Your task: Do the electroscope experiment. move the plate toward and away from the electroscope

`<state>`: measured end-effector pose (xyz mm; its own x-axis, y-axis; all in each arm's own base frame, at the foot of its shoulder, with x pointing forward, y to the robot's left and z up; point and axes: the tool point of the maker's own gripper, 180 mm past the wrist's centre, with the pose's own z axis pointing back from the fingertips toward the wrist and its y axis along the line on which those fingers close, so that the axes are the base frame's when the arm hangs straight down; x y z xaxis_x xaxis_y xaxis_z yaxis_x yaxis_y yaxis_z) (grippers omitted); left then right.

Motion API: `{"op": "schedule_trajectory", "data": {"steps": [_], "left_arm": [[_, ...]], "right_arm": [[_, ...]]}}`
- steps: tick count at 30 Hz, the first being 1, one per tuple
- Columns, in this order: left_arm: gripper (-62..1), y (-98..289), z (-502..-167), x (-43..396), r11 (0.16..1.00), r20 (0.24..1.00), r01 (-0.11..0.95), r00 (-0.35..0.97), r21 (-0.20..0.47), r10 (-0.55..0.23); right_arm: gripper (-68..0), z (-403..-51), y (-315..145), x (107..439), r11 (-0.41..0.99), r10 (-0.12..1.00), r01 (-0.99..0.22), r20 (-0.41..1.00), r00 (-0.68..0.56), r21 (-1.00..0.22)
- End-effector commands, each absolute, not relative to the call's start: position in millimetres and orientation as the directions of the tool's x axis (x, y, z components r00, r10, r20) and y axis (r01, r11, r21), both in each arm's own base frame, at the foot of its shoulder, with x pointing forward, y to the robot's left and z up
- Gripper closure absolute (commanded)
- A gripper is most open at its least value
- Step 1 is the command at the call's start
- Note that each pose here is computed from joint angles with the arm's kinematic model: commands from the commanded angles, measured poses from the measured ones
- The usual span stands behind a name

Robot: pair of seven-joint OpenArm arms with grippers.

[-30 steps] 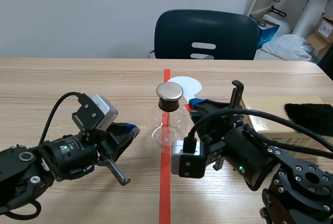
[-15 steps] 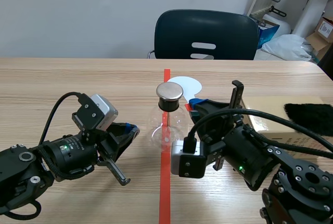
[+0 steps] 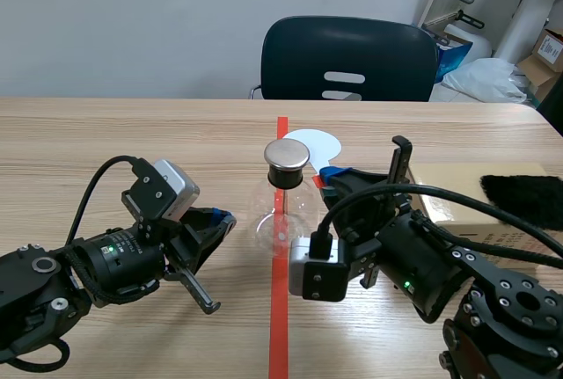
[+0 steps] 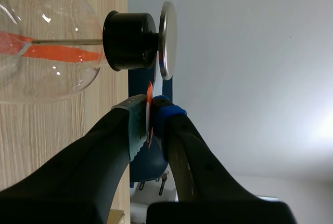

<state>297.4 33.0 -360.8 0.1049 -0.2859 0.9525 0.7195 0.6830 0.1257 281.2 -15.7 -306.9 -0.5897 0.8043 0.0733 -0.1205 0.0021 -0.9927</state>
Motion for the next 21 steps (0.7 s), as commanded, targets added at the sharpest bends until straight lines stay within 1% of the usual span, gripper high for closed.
{"op": "schedule_trajectory", "data": {"steps": [1, 21], "left_arm": [[-1.5, 26.4, -347.6, 300.8, 0.68, 0.964, 0.723, 0.071, 0.126, -0.255], [-1.5, 26.4, -347.6, 300.8, 0.68, 0.964, 0.723, 0.071, 0.126, -0.255]], "right_arm": [[-0.7, -297.4, -16.3, 286.2, 0.006, 0.806, -0.087, 0.057, -0.59, -0.996], [-0.7, -297.7, -20.4, 289.1, 0.006, 0.822, -0.087, 0.055, -0.567, -0.996]]}}
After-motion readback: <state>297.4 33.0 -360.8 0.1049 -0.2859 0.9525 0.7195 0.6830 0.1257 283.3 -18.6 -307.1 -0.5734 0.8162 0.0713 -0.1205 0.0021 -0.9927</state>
